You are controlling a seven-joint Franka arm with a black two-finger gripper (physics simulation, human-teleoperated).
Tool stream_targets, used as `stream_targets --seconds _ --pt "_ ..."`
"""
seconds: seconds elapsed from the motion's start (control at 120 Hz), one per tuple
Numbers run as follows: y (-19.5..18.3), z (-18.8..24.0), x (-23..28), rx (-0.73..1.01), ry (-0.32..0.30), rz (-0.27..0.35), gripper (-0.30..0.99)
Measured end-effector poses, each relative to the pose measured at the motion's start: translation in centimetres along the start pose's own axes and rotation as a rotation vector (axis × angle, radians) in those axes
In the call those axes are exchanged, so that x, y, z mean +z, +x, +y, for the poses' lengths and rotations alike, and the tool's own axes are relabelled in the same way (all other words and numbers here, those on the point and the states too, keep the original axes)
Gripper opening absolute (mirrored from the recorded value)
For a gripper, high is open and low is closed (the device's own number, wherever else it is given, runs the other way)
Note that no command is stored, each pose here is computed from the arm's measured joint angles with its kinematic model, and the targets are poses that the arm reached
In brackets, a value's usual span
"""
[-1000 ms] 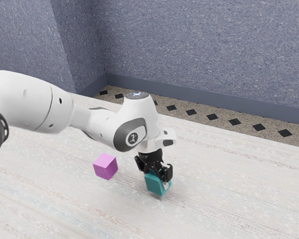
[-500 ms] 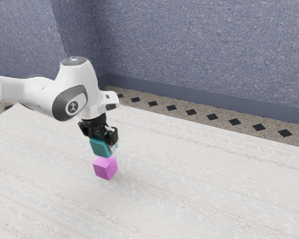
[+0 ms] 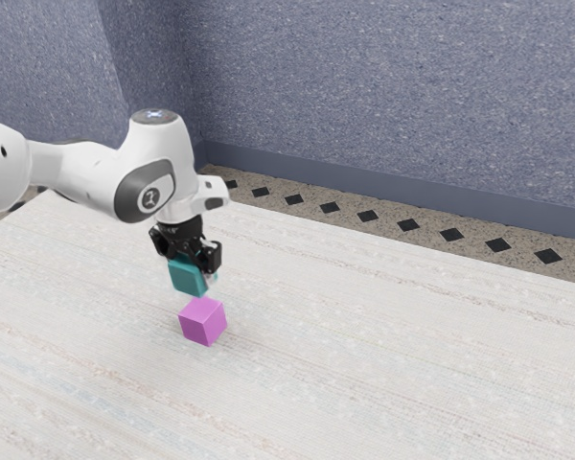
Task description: Pick up the blue block with one arm, and put the blue block on the pink block with one arm
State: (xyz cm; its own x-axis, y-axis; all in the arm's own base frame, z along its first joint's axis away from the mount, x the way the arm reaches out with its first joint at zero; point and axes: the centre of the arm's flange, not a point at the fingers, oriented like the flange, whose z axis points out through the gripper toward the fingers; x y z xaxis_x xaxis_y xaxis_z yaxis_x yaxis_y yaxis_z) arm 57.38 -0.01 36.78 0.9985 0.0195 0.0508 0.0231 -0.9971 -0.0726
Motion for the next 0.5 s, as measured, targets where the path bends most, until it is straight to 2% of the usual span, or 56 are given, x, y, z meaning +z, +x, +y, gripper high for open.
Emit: stream_targets --seconds 0.192,0.5 --pt "1.8 -0.2 2.2 0.002 -0.004 -0.022 0.40" --pt "1.9 -0.2 3.8 0.001 -0.012 -0.045 0.40"
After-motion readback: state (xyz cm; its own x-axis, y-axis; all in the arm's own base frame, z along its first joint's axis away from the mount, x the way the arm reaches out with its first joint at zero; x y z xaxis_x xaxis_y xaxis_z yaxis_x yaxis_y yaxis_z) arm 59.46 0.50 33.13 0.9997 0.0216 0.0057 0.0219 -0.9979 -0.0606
